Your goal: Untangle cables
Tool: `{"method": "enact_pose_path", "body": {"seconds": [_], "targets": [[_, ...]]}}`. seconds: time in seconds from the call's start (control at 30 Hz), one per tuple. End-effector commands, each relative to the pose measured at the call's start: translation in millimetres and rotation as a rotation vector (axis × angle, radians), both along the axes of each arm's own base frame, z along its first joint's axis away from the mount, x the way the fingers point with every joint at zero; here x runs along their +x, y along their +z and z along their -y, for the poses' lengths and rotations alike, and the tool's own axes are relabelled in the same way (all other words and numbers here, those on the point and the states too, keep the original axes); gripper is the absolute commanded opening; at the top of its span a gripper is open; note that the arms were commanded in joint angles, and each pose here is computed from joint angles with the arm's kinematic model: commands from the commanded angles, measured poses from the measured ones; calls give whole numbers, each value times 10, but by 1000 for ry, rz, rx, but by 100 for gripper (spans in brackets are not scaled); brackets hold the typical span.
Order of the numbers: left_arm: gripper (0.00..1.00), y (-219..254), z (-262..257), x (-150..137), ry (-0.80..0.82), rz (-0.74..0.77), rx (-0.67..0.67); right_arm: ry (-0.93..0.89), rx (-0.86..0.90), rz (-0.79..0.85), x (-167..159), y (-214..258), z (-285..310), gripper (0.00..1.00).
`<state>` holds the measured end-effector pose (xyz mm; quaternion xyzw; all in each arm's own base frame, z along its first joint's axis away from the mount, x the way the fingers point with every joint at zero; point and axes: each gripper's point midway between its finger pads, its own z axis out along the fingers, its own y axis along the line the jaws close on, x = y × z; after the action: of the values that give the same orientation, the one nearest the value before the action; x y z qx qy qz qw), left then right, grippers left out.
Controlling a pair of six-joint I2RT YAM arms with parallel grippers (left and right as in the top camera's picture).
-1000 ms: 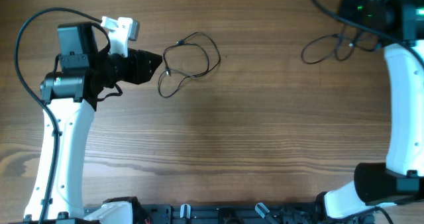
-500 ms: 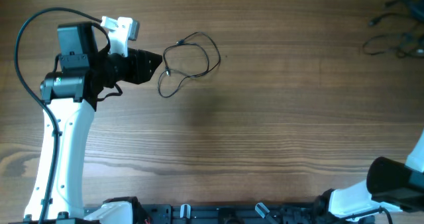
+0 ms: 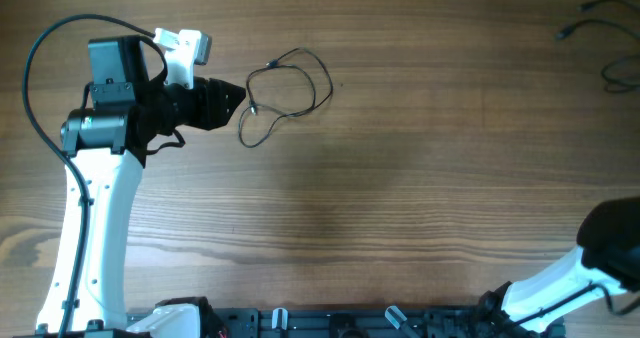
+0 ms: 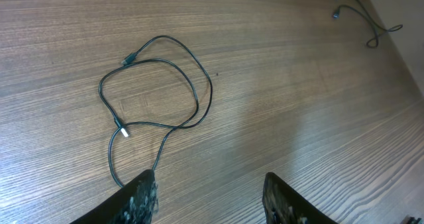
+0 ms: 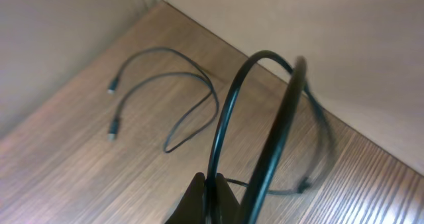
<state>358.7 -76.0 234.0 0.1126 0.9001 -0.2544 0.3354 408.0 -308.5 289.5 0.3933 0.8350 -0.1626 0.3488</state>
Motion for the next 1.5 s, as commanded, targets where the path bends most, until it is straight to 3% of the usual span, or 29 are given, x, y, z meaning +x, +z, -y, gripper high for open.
{"method": "enact_pose_path", "body": {"seconds": [0.0,0.33,0.53,0.97,1.23,1.47], "targets": [[53,28,2,-2,-11,14,4,-33,0,-24,52,-242,267,4],[53,-8,5,-47,-10,-15,2,-91,28,-78,-11,-782,764,4],[53,-18,26,-66,0,-36,-12,-126,106,-149,-120,-1352,981,4],[55,-67,227,-106,-45,-36,41,-168,129,-235,-198,-1891,1144,4],[57,-46,234,-80,-46,-21,41,-191,220,-337,-390,-2461,1145,4],[57,-40,234,-73,-46,-17,41,-195,232,-350,-424,-2534,1147,4]]}}
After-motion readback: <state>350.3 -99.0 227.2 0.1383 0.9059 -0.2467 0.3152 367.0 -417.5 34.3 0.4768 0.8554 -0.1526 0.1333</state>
